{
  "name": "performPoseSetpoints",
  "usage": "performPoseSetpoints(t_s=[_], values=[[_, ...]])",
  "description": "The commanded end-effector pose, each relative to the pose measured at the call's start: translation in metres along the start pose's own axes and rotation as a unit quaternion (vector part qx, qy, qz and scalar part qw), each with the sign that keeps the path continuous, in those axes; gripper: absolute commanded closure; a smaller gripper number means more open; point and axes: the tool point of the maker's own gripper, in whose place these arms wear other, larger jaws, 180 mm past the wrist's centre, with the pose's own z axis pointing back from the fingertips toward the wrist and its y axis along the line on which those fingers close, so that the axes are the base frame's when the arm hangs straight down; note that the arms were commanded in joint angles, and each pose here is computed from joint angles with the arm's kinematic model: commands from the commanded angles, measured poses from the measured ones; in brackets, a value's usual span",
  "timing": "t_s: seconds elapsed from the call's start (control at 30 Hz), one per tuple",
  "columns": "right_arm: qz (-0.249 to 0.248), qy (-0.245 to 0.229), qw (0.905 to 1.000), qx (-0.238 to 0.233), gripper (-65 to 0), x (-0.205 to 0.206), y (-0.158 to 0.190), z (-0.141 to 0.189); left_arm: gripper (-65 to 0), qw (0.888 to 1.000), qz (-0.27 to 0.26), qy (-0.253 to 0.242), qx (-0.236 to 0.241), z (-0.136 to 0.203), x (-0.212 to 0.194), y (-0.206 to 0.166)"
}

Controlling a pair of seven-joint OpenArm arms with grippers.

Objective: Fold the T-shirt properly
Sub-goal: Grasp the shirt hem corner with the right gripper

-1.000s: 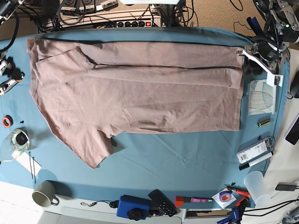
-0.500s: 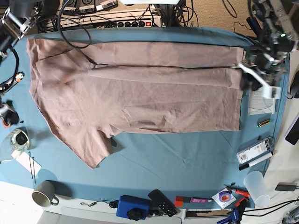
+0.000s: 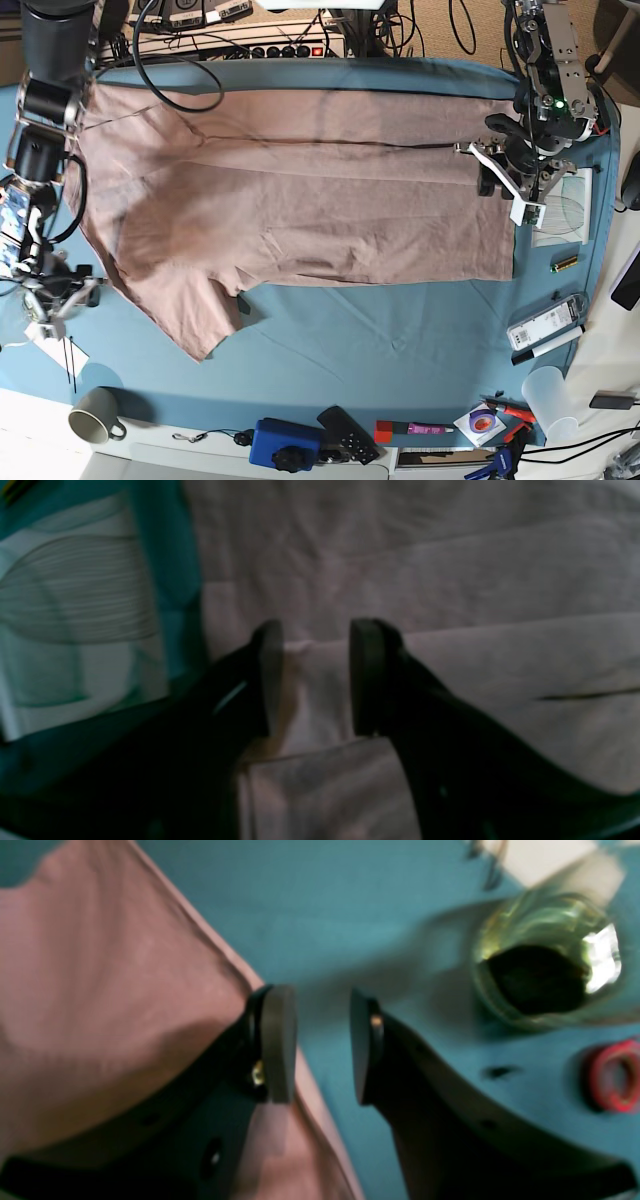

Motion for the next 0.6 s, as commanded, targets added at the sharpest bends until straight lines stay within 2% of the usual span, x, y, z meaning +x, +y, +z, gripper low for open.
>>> performPoseSetpoints(t_s=[0.0,0.17,0.33,0.47,0.57], values=[[-0.006,-0.036,0.9993,-0.006,-18.7,0.027,-0.008,0.005,-23.0,1.0,-0.007,-0.02,0.004,0.003,0.012,0.002],[-0.013,-0.01,0.9999,-0.003,-18.7,0.006,0.003,-0.019,-23.0,1.0,-0.009,-0.021,0.006,0.003,0.012,0.003],[-0.034,0.025,0.9989,-0.022,-18.3,-0.023,0.0,-0.029,-23.0,1.0,-0.008,-0.021,0.006,0.003,0.012,0.003],[-0.038,0.06,0.9971,-0.025,-7.9,-0.046,0.0,-0.03,-23.0,1.0,-0.008,-0.02,0.006,0.003,0.012,0.003],[-0.042,0.134,0.9899,-0.021,0.0,-0.073,0.003,-0.025,-23.0,1.0,-0.009,-0.02,0.006,0.003,0.012,0.003]])
